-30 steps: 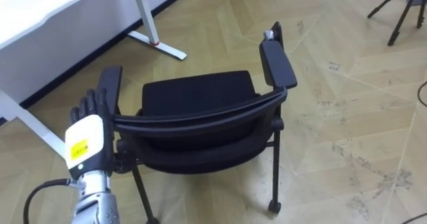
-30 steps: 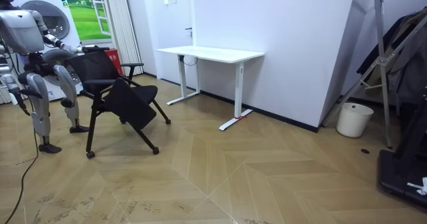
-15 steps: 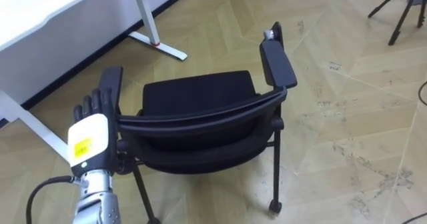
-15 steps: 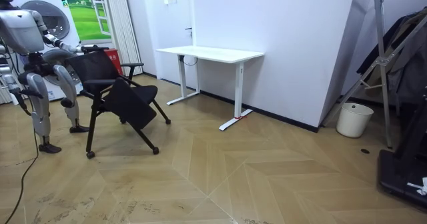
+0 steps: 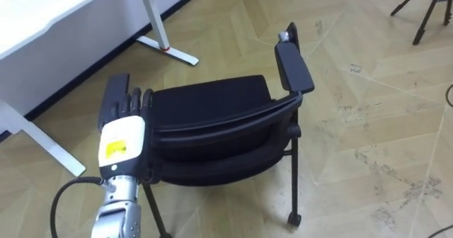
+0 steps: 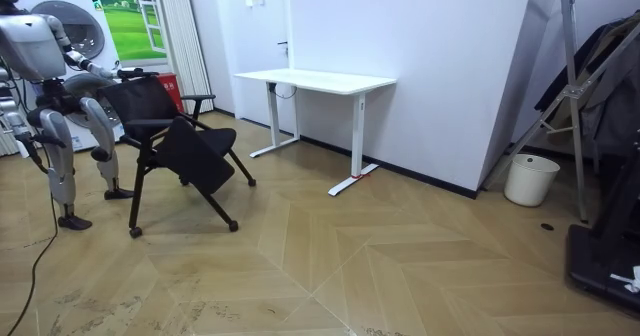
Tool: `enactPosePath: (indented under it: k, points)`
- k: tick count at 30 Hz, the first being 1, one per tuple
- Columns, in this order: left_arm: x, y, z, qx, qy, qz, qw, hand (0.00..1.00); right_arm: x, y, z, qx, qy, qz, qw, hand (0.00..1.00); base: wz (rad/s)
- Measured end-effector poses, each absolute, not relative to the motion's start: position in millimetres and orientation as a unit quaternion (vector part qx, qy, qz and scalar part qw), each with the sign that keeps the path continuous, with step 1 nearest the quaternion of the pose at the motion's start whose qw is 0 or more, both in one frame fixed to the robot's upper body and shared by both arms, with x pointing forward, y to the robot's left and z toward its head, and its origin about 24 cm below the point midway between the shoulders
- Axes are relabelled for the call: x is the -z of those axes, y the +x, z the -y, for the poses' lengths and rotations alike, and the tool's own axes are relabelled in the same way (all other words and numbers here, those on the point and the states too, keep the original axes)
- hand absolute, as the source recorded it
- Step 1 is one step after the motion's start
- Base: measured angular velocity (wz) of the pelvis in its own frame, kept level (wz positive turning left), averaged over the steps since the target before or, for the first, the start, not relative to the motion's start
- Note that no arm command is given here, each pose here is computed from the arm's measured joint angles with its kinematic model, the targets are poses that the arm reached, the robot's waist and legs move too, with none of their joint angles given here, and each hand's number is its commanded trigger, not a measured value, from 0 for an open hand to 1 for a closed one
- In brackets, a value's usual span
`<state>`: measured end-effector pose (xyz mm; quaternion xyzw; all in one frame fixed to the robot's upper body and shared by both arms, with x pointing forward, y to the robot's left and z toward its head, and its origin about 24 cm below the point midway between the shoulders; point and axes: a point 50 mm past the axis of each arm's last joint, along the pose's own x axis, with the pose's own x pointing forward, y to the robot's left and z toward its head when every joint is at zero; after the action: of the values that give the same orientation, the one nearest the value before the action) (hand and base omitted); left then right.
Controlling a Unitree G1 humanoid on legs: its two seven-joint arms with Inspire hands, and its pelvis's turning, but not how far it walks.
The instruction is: Push chair
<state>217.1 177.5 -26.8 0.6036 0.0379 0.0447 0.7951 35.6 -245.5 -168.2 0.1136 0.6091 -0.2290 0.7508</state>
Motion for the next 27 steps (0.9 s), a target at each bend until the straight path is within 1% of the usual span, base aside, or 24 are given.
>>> enactPosePath:
  k: [10,21,24,27]
  points:
    - [16.3,221.2,-173.4,-0.047,0.604,-0.015,0.796,0.00,168.6,36.2,244.7,0.220,0.113,-0.613,0.750,0.00,0.00]
    - [22.9,218.8,-166.1,-0.008,0.612,-0.022,0.791,0.00,168.5,37.4,244.1,0.209,0.106,-0.611,0.756,0.00,-0.01]
    - [27.7,217.1,-168.3,-0.006,0.621,-0.029,0.783,0.00,168.2,39.7,244.4,0.204,0.101,-0.610,0.759,0.00,-0.08]
    - [33.3,214.3,-172.6,-0.002,0.644,-0.033,0.764,0.02,168.0,40.2,244.6,0.205,0.101,-0.609,0.760,0.00,-0.13]
